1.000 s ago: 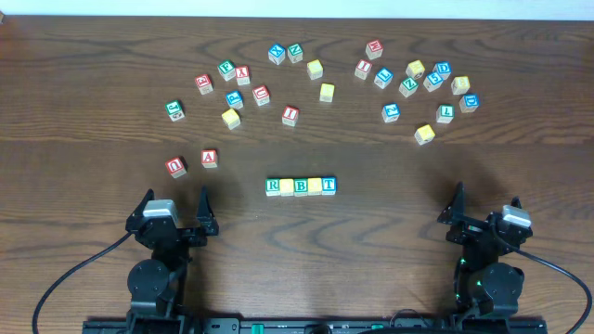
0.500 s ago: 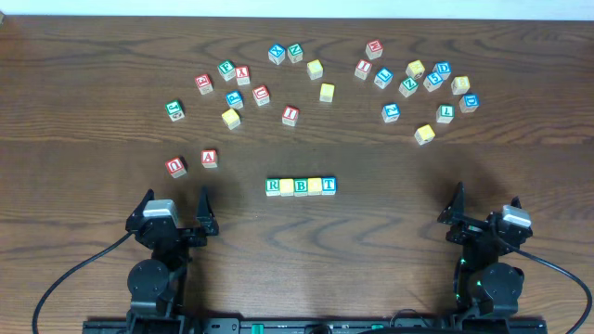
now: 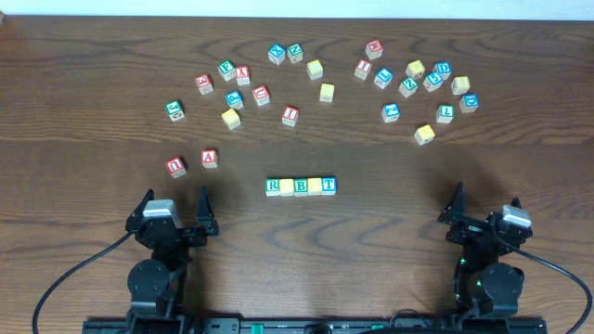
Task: Spell out ROBOT
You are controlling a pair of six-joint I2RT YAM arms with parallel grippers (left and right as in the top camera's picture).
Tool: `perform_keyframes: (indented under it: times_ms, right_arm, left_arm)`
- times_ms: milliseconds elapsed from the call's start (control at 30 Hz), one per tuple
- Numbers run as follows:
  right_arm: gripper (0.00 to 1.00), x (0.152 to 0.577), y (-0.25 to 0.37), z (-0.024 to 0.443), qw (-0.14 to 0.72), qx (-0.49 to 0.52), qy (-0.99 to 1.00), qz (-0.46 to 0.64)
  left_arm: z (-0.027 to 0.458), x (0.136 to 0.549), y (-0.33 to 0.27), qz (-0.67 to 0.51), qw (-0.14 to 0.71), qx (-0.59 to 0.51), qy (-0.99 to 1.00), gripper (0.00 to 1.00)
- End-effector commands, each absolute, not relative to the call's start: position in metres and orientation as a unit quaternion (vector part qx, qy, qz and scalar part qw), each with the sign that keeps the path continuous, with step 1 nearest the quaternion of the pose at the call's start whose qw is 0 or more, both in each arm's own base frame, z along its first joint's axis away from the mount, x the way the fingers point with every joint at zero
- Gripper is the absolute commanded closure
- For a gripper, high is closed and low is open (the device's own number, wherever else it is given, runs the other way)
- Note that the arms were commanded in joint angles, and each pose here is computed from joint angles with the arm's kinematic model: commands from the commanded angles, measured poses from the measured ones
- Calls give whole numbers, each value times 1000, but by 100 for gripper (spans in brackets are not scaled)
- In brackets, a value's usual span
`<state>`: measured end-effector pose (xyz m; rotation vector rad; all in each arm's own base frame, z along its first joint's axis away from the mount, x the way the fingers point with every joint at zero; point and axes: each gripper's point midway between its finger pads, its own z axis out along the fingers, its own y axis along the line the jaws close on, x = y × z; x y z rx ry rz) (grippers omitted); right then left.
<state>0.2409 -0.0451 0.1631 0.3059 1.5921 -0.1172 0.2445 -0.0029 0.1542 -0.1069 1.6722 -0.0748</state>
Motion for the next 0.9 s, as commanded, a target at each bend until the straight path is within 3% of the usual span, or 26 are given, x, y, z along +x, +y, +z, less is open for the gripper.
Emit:
perform_keyframes:
  times_ms: [0, 867]
  right_arm:
    - [1, 241, -44, 164, 689, 142, 709, -46]
    - [1, 241, -44, 164, 689, 142, 709, -46]
  left_arm:
    - [137, 244, -1, -30, 650, -54, 758, 2]
    - [138, 244, 7, -30, 652, -87, 753, 2]
